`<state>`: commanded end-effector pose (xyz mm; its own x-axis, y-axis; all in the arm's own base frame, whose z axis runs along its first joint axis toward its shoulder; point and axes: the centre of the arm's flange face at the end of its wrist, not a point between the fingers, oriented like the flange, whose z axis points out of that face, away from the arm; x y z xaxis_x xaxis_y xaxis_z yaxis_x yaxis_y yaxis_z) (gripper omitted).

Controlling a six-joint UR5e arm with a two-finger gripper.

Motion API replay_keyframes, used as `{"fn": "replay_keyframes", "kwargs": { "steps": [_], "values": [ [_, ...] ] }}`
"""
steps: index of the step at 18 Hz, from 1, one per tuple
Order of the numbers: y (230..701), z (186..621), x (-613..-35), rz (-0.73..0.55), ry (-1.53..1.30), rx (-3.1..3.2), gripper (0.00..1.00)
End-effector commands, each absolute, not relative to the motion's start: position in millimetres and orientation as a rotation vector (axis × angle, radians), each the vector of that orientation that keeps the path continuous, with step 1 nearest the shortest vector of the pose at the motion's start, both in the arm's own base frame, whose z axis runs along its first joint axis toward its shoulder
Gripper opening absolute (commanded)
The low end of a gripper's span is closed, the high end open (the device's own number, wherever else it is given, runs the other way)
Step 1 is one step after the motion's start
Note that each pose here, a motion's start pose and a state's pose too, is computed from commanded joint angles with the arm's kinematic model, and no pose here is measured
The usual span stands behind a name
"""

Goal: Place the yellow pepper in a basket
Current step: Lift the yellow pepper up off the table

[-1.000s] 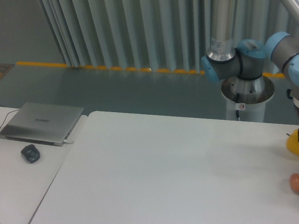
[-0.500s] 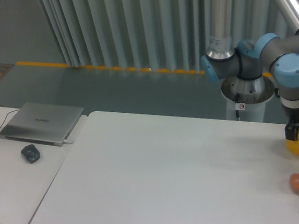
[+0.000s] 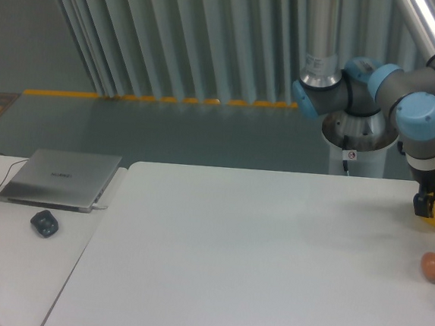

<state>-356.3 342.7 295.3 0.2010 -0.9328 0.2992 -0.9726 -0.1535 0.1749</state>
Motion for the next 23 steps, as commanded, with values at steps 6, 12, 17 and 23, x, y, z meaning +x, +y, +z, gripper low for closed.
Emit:
{"fn": "replay_keyframes", "kwargs": {
  "steps": [6, 12, 17, 23],
  "values": [
    [330.6, 289.9, -364.9, 0.203, -1.794, 2.140, 1.00],
    [332.7, 275.7, -367.0, 0.205, -1.791, 2.132, 1.00],
    [331.1, 271.6, -368.6, 0.215, -1.788, 2.135, 0.88],
    [333.2, 273.2, -367.6, 0.193, -1.724, 2.194, 0.43]
  ]
}}
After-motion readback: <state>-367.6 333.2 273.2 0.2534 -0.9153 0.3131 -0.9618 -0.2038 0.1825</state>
